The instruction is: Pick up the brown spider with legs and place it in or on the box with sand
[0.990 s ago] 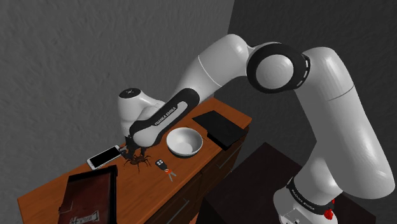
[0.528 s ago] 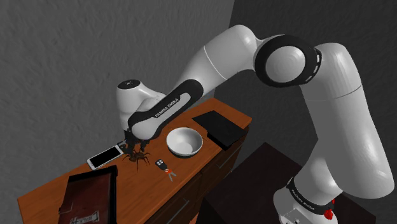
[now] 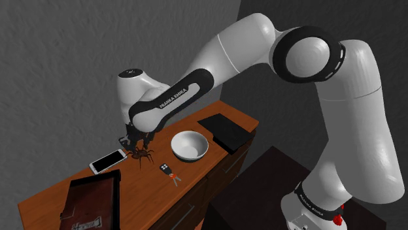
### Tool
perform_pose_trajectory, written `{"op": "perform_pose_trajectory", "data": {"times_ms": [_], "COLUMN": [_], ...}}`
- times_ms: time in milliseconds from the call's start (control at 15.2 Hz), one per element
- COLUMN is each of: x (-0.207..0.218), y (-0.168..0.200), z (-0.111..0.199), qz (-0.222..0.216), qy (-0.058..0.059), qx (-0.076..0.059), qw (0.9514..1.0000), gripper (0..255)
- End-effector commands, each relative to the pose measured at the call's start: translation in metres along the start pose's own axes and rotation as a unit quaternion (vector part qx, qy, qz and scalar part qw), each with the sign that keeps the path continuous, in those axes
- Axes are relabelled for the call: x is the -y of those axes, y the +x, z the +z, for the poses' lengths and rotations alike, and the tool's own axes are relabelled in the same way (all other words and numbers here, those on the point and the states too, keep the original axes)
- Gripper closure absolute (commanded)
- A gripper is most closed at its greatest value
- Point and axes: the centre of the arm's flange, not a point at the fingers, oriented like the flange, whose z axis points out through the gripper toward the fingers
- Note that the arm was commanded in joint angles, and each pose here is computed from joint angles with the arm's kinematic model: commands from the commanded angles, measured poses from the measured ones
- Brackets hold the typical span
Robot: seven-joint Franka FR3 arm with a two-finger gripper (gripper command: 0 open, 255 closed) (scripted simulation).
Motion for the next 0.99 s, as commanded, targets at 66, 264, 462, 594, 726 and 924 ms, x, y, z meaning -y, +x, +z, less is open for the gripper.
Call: {"op": "perform_pose_trajectory", "data": {"times_ms": [66,264,462,594,726,924], "x": [0.0,0.0,0.013,0.038,0.063,0.101], "y": [0.001,0.001,-0.002,-0.01,-0.017,-0.028], "z": [-0.016,-0.032,-0.042,-0.044,-0.046,-0.05], "qz": [0.0,0.0,0.0,0.0,0.0,0.0], "qy": [0.0,0.0,0.0,0.0,0.0,0.0], "qx": [0.0,0.0,0.0,0.0,0.0,0.0], "qw": [1.0,1.0,1.0,1.0,1.0,1.0], "gripper": [255,255,255,255,255,255]}}
